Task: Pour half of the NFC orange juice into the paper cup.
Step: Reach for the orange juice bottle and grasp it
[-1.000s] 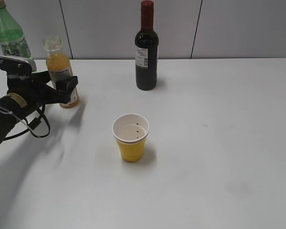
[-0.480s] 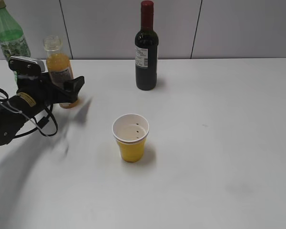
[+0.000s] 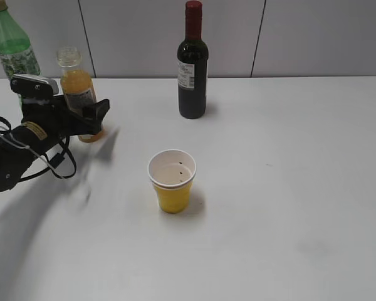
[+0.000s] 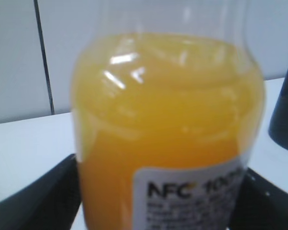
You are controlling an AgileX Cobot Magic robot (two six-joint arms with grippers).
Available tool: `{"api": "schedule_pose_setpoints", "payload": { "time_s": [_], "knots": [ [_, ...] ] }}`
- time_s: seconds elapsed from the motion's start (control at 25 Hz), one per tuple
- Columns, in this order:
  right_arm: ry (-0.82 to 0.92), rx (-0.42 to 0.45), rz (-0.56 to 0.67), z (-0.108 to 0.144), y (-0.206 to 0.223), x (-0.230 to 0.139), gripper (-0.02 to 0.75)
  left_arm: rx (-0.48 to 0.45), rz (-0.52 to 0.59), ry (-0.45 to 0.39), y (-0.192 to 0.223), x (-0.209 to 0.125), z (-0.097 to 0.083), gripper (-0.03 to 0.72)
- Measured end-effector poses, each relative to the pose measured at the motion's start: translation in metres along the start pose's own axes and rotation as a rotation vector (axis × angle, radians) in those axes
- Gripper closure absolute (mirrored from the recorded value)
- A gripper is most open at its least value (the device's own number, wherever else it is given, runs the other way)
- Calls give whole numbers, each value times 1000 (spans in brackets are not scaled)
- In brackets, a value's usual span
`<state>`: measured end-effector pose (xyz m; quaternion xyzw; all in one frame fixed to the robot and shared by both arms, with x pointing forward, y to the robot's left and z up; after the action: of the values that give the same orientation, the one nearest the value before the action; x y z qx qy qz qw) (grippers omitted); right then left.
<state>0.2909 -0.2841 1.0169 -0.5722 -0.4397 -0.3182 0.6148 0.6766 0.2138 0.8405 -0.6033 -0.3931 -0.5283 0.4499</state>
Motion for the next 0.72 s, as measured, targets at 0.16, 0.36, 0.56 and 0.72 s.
{"api": "schedule_pose_setpoints", "payload": {
  "time_s": [0.16, 0.36, 0.56, 0.72],
  "knots": [
    [0, 0, 0, 0, 0, 0, 210, 0, -13, 0, 0, 2, 0, 137],
    [0, 0, 0, 0, 0, 0, 210, -3, -15, 1, 0, 2, 0, 222],
    [0, 0, 0, 0, 0, 0, 210, -13, -14, 6, 0, 2, -2, 222],
    [-1, 0, 0, 0, 0, 0, 210, -7, -7, 1, -6, 2, -2, 222]
  ]
}}
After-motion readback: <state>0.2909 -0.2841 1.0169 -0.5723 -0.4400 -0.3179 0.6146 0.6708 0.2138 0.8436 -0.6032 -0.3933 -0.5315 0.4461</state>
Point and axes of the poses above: a point on each arm's last joint axis where the gripper is mounted, y pointing out along that axis toward the gripper, z along the wrist's bending axis when the last joint is at zero, x = y × z, the point moved 5 cm from there along y, pointing out along that axis toward the gripper, and after that the axes turned 2 degrees about -y, right-handed, at the moved point
